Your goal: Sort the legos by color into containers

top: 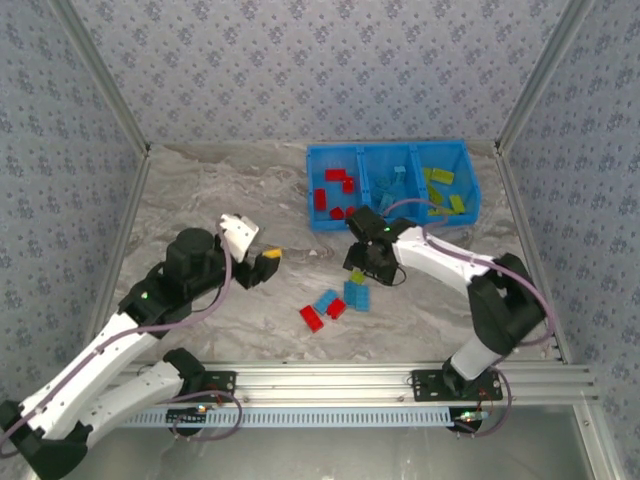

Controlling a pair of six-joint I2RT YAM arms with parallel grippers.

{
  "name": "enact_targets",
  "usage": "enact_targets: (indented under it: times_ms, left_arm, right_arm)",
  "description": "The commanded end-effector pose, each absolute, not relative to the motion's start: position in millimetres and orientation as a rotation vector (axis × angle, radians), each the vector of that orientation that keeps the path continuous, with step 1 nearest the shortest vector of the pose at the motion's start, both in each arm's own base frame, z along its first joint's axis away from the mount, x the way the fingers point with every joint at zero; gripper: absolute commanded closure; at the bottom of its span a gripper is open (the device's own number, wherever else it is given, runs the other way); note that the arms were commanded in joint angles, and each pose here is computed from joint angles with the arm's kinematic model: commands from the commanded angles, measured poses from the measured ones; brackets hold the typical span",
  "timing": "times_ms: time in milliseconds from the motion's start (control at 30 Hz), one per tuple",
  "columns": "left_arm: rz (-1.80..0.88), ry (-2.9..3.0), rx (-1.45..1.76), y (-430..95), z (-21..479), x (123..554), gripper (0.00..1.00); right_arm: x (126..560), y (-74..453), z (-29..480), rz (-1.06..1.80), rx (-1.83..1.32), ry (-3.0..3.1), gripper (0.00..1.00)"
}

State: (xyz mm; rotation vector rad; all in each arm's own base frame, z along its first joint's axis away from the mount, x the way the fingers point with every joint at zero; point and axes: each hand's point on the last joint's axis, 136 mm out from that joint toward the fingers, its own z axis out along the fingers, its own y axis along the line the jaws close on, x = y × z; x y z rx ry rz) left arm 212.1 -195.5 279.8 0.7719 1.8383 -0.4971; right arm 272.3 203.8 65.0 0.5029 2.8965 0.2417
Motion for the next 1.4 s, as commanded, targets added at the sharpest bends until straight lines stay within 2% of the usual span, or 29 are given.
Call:
enact_targets:
  times_ms: [0, 67, 300, 433, 500, 700, 833, 967, 1100, 1200, 1367]
  left_arm:
    - [-0.483, 1.864, 0.992, -193, 253, 184, 0.26]
    - [-0.466, 1.873, 1.046, -192, 244, 179, 0.21]
    - [-0.483, 1.851, 1.08, -199, 236, 180, 0.18]
    - [-0.48, 1.854, 1.1, -200, 231, 180, 0.14]
    - [-0.5, 1.84, 1.129, -203, 230, 177, 0.11]
    - [-0.673, 1.713, 1.215, -223, 242, 156, 0.02]
    - [-0.807, 1.618, 1.264, -241, 258, 141, 0.01]
    - [-0.842, 1.478, 1.336, -265, 271, 126, 0.01]
    - [-0.855, 1.376, 1.387, -287, 280, 114, 0.01]
    - [-0.846, 1.366, 1.388, -298, 284, 113, 0.01]
    - [-0.815, 1.442, 1.366, -307, 276, 115, 0.01]
  right_arm:
    - [278, 214, 56, 0.239, 0.544, 2.916, 0.28]
    - [280, 219, 46, 0.236, 0.542, 2.931, 0.32]
    - [275, 224, 20, 0.132, 0.503, 2.997, 0.49]
    - [276, 225, 21, 0.131, 0.506, 2.985, 0.65]
    - [279, 221, 31, 0.124, 0.503, 2.951, 0.68]
    - [293, 202, 88, 0.147, 0.459, 2.779, 0.71]
    - [300, 175, 134, 0.157, 0.424, 2.639, 0.75]
    - [315, 126, 179, 0.147, 0.458, 2.5, 0.73]
    - [359, 64, 213, 0.218, 0.577, 2.385, 0.72]
    - [398, 17, 217, 0.212, 0.669, 2.345, 0.72]
    - [462, -21, 177, 0.241, 0.796, 2.424, 0.71]
